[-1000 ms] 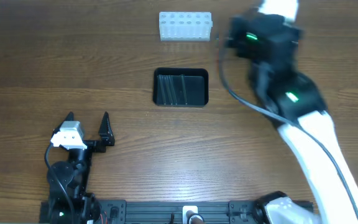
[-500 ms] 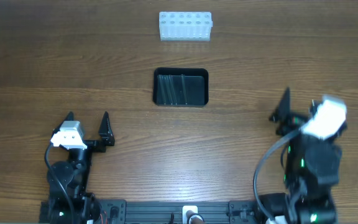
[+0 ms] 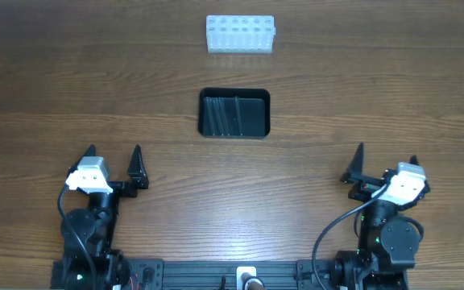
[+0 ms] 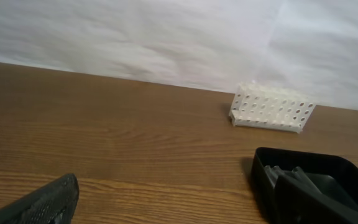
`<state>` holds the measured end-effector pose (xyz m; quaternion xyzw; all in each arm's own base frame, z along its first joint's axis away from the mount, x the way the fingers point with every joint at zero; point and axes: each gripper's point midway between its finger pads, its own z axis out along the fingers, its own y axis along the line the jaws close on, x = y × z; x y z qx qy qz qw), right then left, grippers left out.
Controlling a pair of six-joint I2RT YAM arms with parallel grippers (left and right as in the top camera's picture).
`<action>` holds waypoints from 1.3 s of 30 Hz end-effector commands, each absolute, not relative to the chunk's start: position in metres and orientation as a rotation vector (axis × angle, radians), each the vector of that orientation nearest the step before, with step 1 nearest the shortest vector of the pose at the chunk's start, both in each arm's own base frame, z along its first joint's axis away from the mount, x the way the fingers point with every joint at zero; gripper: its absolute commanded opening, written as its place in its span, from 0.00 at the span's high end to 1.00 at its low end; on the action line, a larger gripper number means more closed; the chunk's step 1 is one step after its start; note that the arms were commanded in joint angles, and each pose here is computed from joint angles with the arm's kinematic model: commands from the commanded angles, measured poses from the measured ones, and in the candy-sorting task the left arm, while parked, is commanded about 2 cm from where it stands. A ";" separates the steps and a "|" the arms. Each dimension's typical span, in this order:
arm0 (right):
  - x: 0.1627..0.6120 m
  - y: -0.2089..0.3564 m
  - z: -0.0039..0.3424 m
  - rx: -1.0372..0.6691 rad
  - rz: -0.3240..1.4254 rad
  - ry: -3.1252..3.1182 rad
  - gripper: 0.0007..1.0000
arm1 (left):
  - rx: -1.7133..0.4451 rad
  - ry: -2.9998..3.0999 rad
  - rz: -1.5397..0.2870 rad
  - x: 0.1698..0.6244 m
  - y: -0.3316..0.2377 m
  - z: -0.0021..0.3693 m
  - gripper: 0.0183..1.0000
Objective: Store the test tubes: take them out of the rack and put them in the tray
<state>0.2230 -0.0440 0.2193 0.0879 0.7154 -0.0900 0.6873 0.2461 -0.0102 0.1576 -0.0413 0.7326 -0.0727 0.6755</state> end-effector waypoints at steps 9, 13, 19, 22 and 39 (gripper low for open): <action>0.243 -0.020 0.164 0.062 -0.177 1.643 0.01 | -0.086 1.648 -0.183 0.246 -0.013 0.156 0.00; 0.244 -0.019 0.161 0.057 -0.172 1.646 0.01 | -0.086 1.648 -0.183 0.246 -0.013 0.156 0.00; 0.245 -0.018 0.163 0.057 -0.165 1.621 0.01 | -0.086 1.649 -0.183 0.246 -0.013 0.156 0.00; 0.245 -0.018 0.164 0.058 -0.165 1.614 0.01 | -0.086 1.648 -0.183 0.246 -0.013 0.156 0.00; 0.245 -0.018 0.163 0.059 -0.166 1.620 0.01 | -0.086 1.648 -0.183 0.246 -0.013 0.156 0.00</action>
